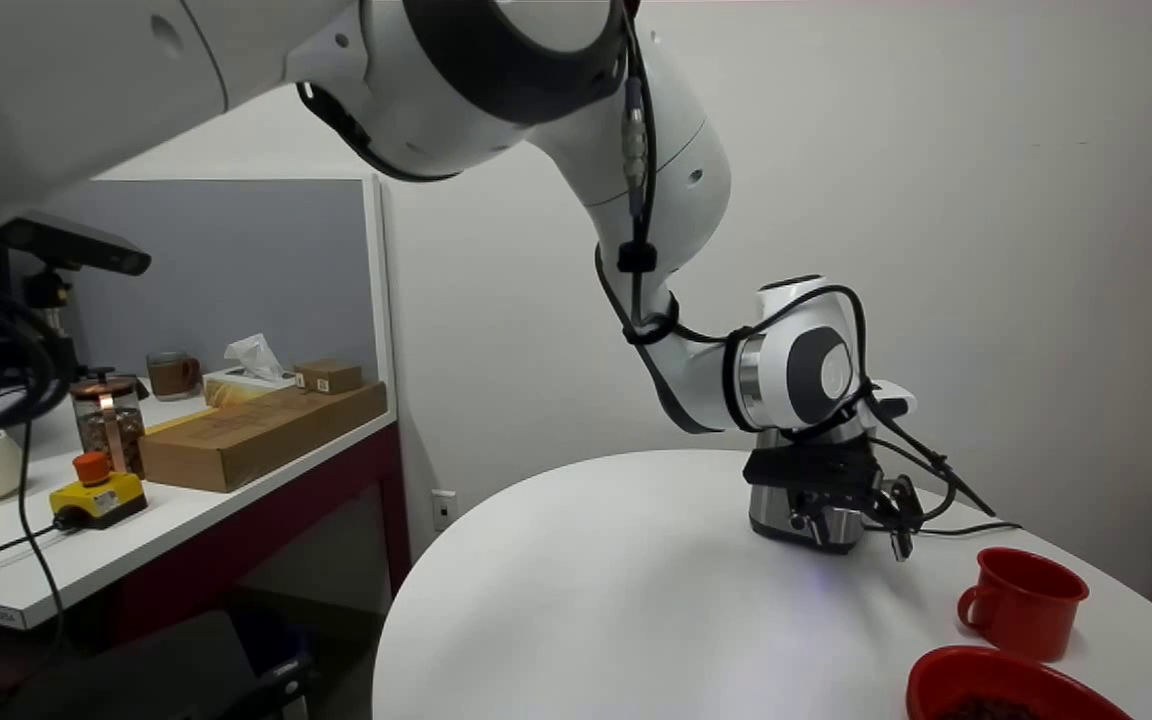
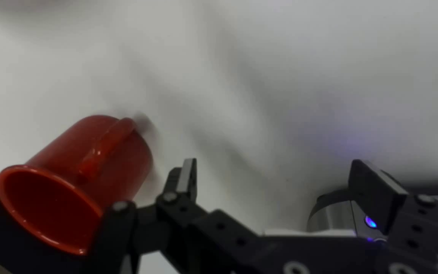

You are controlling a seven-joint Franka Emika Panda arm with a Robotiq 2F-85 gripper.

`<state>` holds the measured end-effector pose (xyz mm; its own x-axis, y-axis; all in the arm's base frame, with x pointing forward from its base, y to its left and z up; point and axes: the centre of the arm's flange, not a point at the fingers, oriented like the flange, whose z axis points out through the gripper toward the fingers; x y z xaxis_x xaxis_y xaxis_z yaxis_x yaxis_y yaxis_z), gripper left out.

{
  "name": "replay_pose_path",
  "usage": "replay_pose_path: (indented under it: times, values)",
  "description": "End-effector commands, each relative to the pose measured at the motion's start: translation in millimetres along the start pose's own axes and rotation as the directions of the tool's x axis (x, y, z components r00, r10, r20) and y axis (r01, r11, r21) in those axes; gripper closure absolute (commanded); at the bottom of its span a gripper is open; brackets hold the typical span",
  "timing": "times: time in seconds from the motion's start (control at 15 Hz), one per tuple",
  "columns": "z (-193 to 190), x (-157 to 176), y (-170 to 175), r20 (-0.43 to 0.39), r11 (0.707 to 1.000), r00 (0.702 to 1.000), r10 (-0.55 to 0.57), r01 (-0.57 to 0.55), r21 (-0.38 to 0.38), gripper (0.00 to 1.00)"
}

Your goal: Press the button on the toaster

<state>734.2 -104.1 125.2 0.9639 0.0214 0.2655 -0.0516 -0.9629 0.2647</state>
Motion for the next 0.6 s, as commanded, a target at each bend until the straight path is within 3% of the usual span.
replay_pose_path:
  times: [0.0,0.53]
  values:
    - [13.8,20.3,-5.4,-0.034,1.000,0.999,0.027,-0.027,0.006,0.00]
    - [16.5,37.1,-16.8,-0.043,0.995,0.997,-0.063,0.066,0.069,0.00]
